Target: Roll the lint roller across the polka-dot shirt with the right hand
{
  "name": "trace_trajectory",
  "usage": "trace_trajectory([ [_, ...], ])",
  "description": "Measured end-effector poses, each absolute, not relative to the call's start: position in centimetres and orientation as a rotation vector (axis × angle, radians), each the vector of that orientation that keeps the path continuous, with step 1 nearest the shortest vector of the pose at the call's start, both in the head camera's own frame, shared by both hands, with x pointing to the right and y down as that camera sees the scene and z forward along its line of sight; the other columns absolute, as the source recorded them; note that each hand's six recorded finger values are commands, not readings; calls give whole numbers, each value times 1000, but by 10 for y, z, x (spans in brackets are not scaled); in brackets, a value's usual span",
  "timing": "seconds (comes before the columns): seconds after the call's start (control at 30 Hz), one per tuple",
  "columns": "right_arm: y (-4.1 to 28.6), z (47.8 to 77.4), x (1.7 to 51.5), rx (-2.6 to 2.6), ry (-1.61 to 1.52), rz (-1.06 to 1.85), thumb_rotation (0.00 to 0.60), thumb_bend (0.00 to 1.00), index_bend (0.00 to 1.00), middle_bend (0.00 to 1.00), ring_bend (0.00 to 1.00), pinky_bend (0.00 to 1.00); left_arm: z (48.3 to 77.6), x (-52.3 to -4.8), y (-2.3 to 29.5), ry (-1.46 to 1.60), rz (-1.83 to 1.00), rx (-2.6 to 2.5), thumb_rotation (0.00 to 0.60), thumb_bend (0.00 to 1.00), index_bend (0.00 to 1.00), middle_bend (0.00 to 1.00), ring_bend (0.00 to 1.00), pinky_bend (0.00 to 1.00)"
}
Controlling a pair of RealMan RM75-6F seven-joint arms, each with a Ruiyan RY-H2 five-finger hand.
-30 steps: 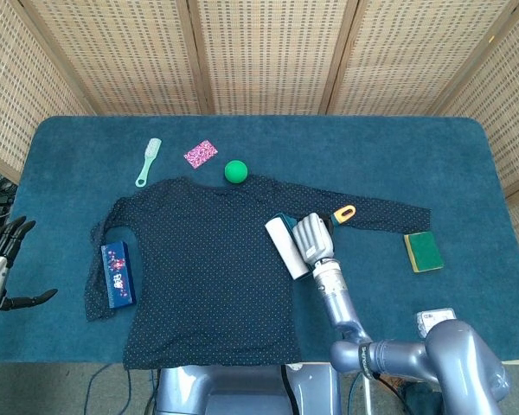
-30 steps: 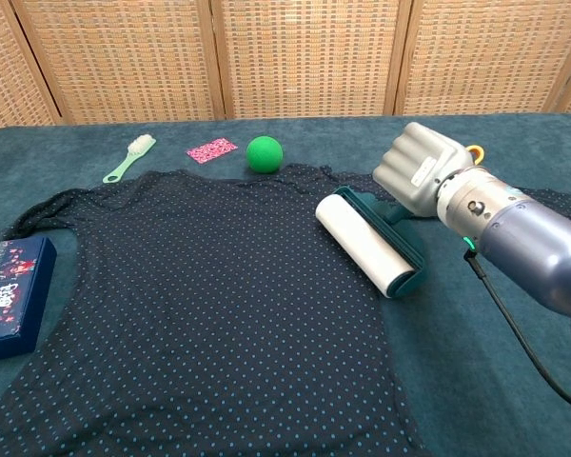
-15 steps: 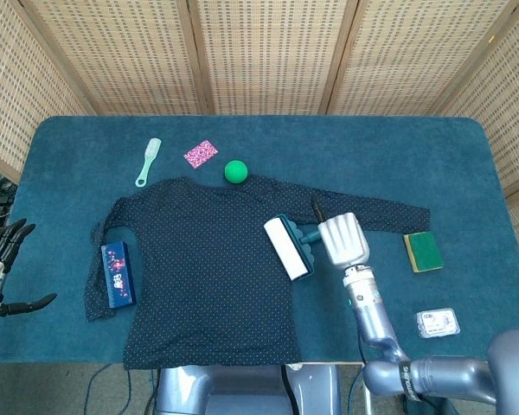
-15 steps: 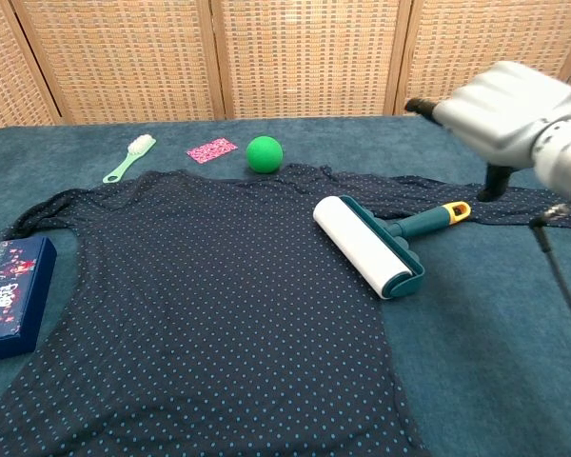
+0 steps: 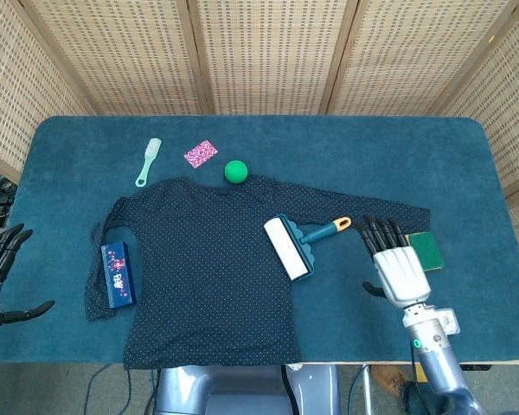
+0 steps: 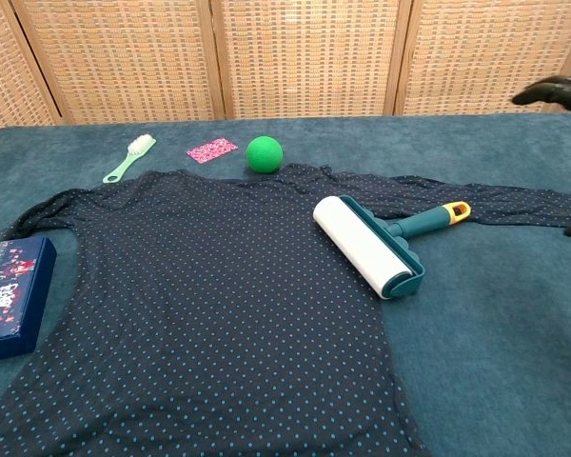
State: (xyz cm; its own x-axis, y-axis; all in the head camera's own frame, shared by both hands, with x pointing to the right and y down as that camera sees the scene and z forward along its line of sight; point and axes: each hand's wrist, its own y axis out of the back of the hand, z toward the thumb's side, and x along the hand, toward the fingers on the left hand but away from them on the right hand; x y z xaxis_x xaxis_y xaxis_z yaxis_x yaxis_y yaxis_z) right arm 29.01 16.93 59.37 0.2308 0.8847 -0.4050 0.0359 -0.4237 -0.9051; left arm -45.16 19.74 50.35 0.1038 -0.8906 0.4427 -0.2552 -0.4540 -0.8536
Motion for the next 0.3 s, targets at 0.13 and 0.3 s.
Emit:
trace_trajectory([
  [0.13, 184, 598, 316, -1656, -899, 1300, 600, 0, 0, 0, 0, 0, 502, -452, 199, 1123, -1366, -1791, 600, 0, 0, 0, 0, 0],
  [0.3, 197, 600, 338, -1601, -908, 1323, 600, 0, 0, 0, 0, 0, 502, -452, 200, 1124, -1366, -1792, 600, 0, 0, 0, 0, 0],
])
